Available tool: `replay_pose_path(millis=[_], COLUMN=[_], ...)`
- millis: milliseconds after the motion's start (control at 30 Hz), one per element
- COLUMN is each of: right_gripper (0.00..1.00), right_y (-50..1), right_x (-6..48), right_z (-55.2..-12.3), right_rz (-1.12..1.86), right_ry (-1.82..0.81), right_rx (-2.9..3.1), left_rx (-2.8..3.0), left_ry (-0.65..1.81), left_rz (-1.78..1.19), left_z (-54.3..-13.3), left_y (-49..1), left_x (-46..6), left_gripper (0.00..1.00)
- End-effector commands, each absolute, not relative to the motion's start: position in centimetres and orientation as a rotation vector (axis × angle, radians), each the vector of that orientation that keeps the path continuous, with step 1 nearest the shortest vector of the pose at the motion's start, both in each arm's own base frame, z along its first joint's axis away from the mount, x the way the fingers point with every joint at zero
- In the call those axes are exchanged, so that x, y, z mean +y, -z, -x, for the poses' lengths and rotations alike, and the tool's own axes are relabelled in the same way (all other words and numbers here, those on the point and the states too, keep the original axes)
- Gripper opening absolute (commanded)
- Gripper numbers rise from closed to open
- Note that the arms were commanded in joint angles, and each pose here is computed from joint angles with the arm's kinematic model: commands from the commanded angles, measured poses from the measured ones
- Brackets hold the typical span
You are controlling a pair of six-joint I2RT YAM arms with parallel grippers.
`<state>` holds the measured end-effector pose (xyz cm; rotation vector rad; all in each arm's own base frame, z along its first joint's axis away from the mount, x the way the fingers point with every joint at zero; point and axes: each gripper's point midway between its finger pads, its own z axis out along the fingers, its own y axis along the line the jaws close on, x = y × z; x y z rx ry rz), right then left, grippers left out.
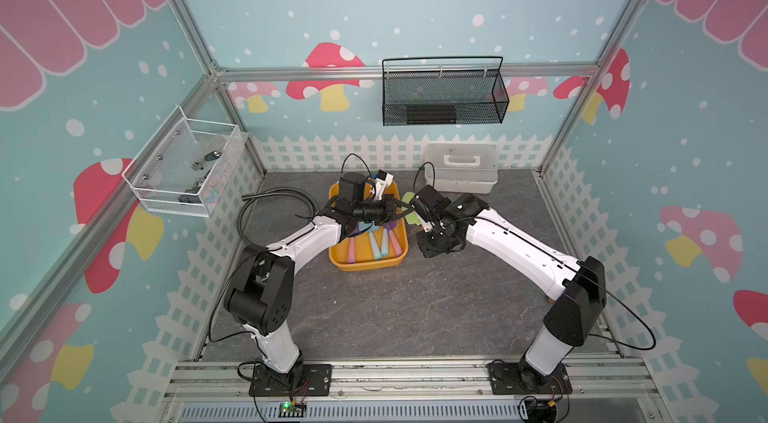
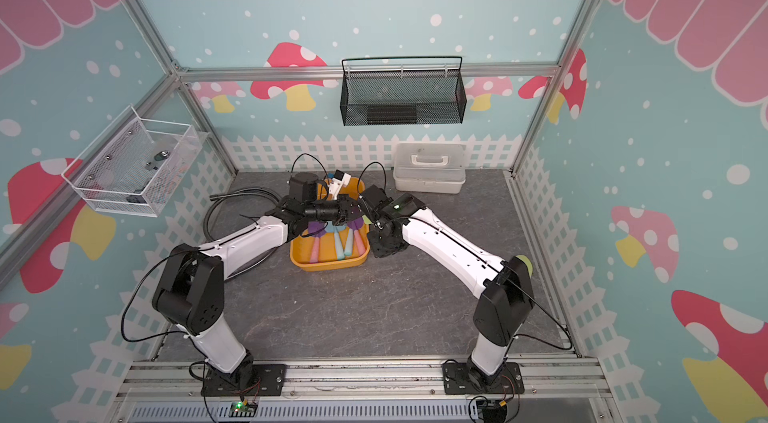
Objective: Put the shovel into the storage box
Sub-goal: Pick up the shovel from the center of the board, then place the shovel in the storage box.
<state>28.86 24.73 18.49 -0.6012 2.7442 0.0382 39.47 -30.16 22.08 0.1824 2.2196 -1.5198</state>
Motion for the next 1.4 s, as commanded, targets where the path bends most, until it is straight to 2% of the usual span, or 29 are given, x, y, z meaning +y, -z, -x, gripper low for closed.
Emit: replay_pose_path(millis=[0, 67, 100, 233, 433, 533, 733, 833, 967, 1367], right_gripper=[0.0, 0.01, 0.04, 0.28, 0.43, 0.45, 0.5, 0.57, 0.58, 0.6], right_y=[-19.4, -19.4, -19.4, -20.1, -23.2, -25.0, -27.6, -27.8, -27.0, -22.5], right_x=[24.3, 24.3, 24.3, 24.6, 25.1, 25.0, 22.5, 20.3, 17.9, 10.7], right_z=[-28.7, -28.8, -28.9, -29.2, -29.2, -28.7, -27.0, -26.1, -25.2, -23.7], right_rz=[0.65, 0.659, 0.661, 0.65, 0.607, 0.581, 0.501, 0.449, 0.386, 0.153], right_ry=[0.05, 0.082, 0.091, 0.086, -0.034, -0.107, -0.133, -0.095, -0.069, 0.059], right_rx=[2.72, 2.714, 2.708, 2.686, 2.602, 2.564, 2.508, 2.491, 2.503, 2.592], left_rx=[2.173, 2.175, 2.171, 2.168, 2.177, 2.191, 2.237, 2.273, 2.343, 2.469], left_ry=[1.49, 1.507, 1.511, 1.516, 1.49, 1.468, 1.361, 1.29, 1.208, 1.197], left_rz=[-0.278, -0.307, -0.312, -0.318, -0.331, -0.33, -0.256, -0.198, -0.154, -0.115], left_z=[-39.7, -39.0, -38.9, -38.9, -39.4, -40.1, -43.9, -45.7, -46.6, -47.6], left_y=[-22.3, -22.3, -22.4, -22.4, -22.3, -22.2, -21.6, -21.1, -19.7, -13.7], left_x=[-30.7, -31.8, -31.9, -32.1, -31.7, -31.0, -24.8, -20.6, -17.0, -15.5], left_gripper=[0.0, 0.0, 0.0, 0.0, 0.0, 0.0, 0.0, 0.0, 0.0, 0.0])
